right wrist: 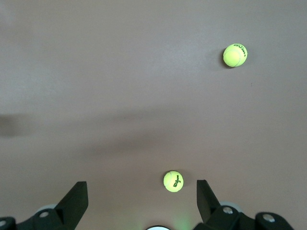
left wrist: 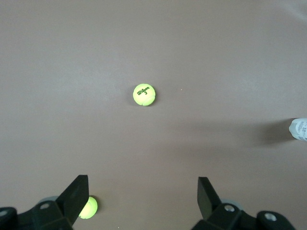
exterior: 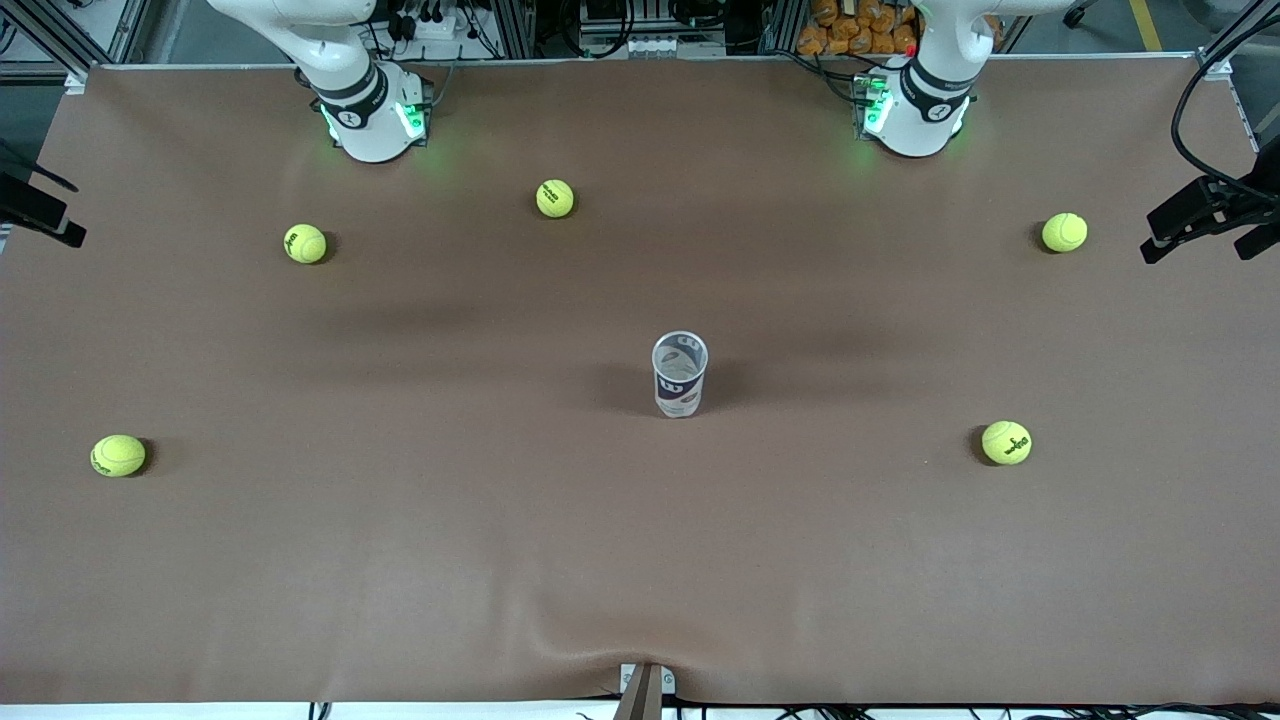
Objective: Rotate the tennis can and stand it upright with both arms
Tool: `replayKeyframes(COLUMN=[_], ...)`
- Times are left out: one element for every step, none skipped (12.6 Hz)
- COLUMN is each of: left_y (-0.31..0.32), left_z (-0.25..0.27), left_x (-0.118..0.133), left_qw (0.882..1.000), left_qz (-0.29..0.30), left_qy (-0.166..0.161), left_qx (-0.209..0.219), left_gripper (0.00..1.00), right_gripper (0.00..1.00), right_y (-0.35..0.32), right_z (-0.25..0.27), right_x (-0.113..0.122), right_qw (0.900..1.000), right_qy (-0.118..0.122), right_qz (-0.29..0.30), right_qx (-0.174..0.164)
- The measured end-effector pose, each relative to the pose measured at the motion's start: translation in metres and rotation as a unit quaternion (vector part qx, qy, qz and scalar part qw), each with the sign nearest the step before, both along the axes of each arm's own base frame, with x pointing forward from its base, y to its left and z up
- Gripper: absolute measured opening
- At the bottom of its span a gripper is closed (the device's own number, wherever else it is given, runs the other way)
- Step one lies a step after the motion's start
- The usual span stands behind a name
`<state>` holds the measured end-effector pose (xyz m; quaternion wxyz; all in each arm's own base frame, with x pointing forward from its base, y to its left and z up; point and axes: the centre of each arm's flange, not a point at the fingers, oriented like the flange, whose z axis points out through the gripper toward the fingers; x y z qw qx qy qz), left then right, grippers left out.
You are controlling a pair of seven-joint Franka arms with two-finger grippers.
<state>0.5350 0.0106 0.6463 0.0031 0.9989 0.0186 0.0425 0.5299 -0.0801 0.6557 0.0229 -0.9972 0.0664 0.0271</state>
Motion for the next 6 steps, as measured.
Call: replayKeyframes(left_y=[-0.0009,-0.0012,-0.0012,-0.0012,-0.0012,-0.0012], left_z=[0.0001,0.0001,0.0001,0.0001,0.0001,0.0001], left_x=[0.0,0.0,0.0,0.0,0.0,0.0], left_qw=[1.0,1.0,1.0,1.0,1.0,1.0], left_qz=[-0.001,-0.001,-0.001,-0.001,-0.001,-0.001], left_qy=[0.0,0.0,0.0,0.0,0.0,0.0], left_qx=[0.0,0.0,0.0,0.0,0.0,0.0], left_gripper=[1.0,1.0,1.0,1.0,1.0,1.0], right_gripper=[1.0,1.0,1.0,1.0,1.0,1.0], right_y=[0.0004,0.0007,0.0015,0.0027,0.0044,0.0058], right_z=[0.0,0.0,0.0,-0.0001,-0.0002,-0.0003], right_x=[0.0001,0.0001,0.0002,0.0004,0.0006,0.0008], right_qw=[1.0,1.0,1.0,1.0,1.0,1.0], right_qy=[0.0,0.0,0.0,0.0,0.001,0.001], right_qz=[0.0,0.001,0.002,0.003,0.005,0.007], right_qx=[0.0,0.0,0.0,0.0,0.0,0.0])
